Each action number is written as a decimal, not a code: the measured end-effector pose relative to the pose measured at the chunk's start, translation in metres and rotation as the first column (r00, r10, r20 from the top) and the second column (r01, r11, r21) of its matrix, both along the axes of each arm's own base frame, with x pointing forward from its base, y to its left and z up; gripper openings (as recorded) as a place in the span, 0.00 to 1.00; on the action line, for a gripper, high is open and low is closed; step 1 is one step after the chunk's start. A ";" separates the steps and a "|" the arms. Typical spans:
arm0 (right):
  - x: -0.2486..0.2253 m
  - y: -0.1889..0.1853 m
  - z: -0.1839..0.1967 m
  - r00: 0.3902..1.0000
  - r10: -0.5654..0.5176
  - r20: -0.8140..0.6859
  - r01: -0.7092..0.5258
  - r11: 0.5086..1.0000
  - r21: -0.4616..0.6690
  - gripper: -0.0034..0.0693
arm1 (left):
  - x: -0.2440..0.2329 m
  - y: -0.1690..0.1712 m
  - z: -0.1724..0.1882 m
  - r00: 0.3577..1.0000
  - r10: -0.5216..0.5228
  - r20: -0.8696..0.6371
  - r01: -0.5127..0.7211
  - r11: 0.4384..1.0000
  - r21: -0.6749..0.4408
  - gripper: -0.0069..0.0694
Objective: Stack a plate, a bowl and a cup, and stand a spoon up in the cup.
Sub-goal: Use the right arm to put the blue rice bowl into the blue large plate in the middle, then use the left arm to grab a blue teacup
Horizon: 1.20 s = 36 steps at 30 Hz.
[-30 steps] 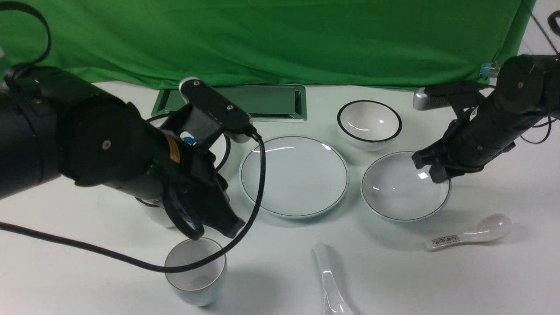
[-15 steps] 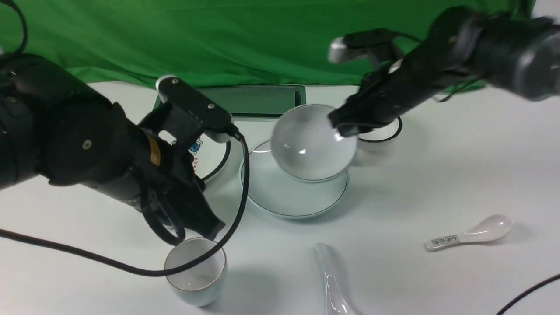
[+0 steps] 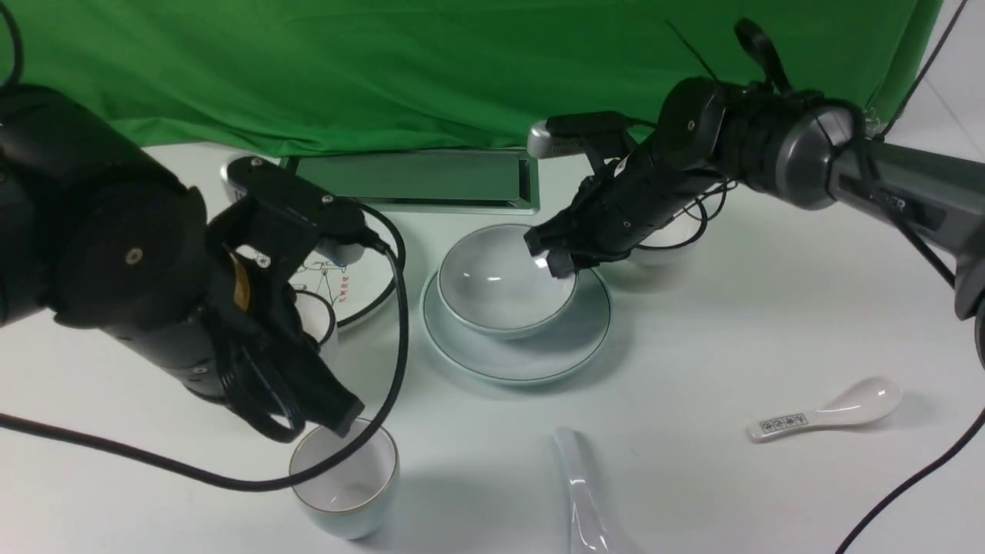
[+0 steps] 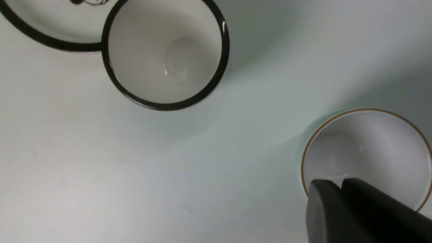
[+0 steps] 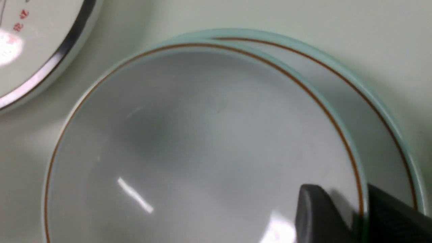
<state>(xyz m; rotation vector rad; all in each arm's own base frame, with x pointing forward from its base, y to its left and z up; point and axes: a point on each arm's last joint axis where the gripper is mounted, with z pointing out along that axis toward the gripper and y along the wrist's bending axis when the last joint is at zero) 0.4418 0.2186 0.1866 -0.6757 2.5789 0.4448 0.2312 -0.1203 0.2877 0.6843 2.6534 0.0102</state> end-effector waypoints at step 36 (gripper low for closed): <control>-0.099 -0.054 0.181 0.981 0.191 0.043 -0.179 0.964 -0.199 0.51 | 0.049 -0.032 -0.011 0.997 -0.052 0.050 0.055 0.998 -0.044 0.09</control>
